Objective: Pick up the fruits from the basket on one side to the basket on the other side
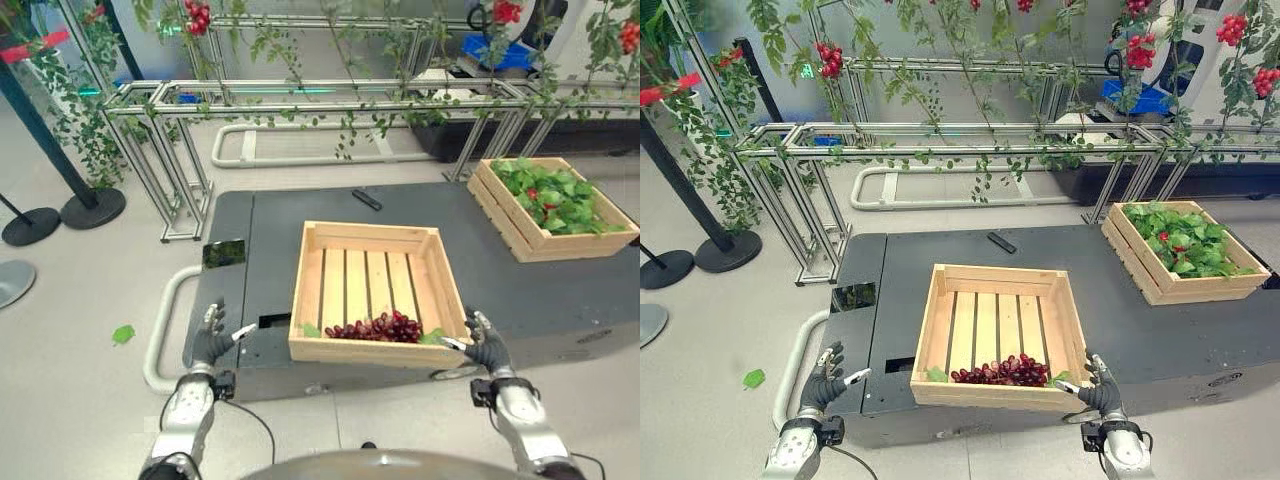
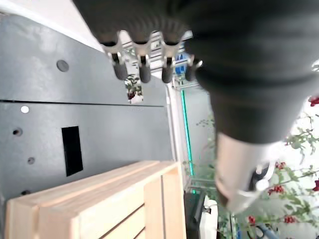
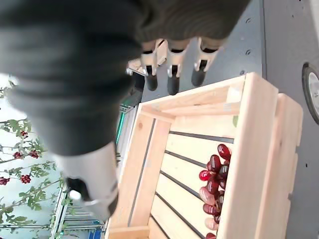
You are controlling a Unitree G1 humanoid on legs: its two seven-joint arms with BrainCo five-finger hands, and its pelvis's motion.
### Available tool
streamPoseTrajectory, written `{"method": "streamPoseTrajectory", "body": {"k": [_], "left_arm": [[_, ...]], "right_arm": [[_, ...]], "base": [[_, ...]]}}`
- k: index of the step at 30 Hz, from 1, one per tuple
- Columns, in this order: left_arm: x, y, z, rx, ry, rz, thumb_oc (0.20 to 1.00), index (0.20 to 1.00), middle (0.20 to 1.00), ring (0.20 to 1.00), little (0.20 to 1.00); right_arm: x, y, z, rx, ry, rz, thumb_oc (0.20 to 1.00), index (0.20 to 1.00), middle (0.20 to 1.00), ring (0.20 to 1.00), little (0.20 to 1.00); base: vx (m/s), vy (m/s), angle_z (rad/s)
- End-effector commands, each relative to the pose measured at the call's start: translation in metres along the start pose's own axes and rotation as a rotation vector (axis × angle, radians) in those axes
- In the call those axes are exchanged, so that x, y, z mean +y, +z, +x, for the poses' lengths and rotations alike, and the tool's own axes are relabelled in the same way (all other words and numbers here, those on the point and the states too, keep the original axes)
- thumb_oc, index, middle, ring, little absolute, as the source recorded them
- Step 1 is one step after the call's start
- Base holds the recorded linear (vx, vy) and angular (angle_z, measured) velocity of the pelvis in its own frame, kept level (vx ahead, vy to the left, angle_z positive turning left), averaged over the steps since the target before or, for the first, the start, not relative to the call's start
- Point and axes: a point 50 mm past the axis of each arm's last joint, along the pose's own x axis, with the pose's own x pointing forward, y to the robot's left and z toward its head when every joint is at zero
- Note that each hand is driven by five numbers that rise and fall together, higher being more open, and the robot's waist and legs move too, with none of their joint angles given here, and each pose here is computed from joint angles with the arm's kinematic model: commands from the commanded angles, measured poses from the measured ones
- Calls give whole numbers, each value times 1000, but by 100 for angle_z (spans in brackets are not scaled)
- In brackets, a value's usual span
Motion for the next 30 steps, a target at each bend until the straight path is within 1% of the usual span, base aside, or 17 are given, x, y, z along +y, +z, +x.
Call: {"method": "streamPoseTrajectory", "body": {"k": [1, 3, 16, 22, 24, 26, 30], "left_arm": [[6, 23, 10, -111, 9, 34, 1000, 1000, 1000, 1000, 1000], [6, 21, 10, -102, 6, 1, 1000, 1000, 1000, 1000, 1000], [6, 21, 10, -99, 4, 19, 1000, 1000, 1000, 1000, 1000], [11, 26, 11, -121, 12, 37, 1000, 1000, 1000, 1000, 1000], [14, 32, 13, -143, 15, 49, 1000, 1000, 1000, 1000, 1000], [16, 36, 14, -159, 16, 49, 1000, 1000, 1000, 1000, 1000], [33, 59, 20, -246, 28, 85, 1000, 1000, 1000, 1000, 1000]], "right_arm": [[1, 23, 14, -93, -13, 6, 1000, 1000, 1000, 1000, 1000], [2, 23, 14, -94, -9, 6, 1000, 1000, 1000, 1000, 1000], [-1, 26, 15, -103, -12, -2, 1000, 1000, 1000, 1000, 1000], [-14, 42, 16, -166, -37, -12, 1000, 1000, 1000, 1000, 1000], [-26, 56, 19, -217, -42, -27, 1000, 1000, 1000, 1000, 1000], [-33, 65, 22, -241, -39, -59, 1000, 1000, 1000, 1000, 1000], [-86, 136, 23, -424, -20, -383, 1000, 1000, 1000, 1000, 1000]], "base": [[-587, 487, -13], [0, 0, 0], [0, 0, 0], [0, 0, 0], [-16, -18, 1], [-26, -20, 1], [-75, -31, 9]]}}
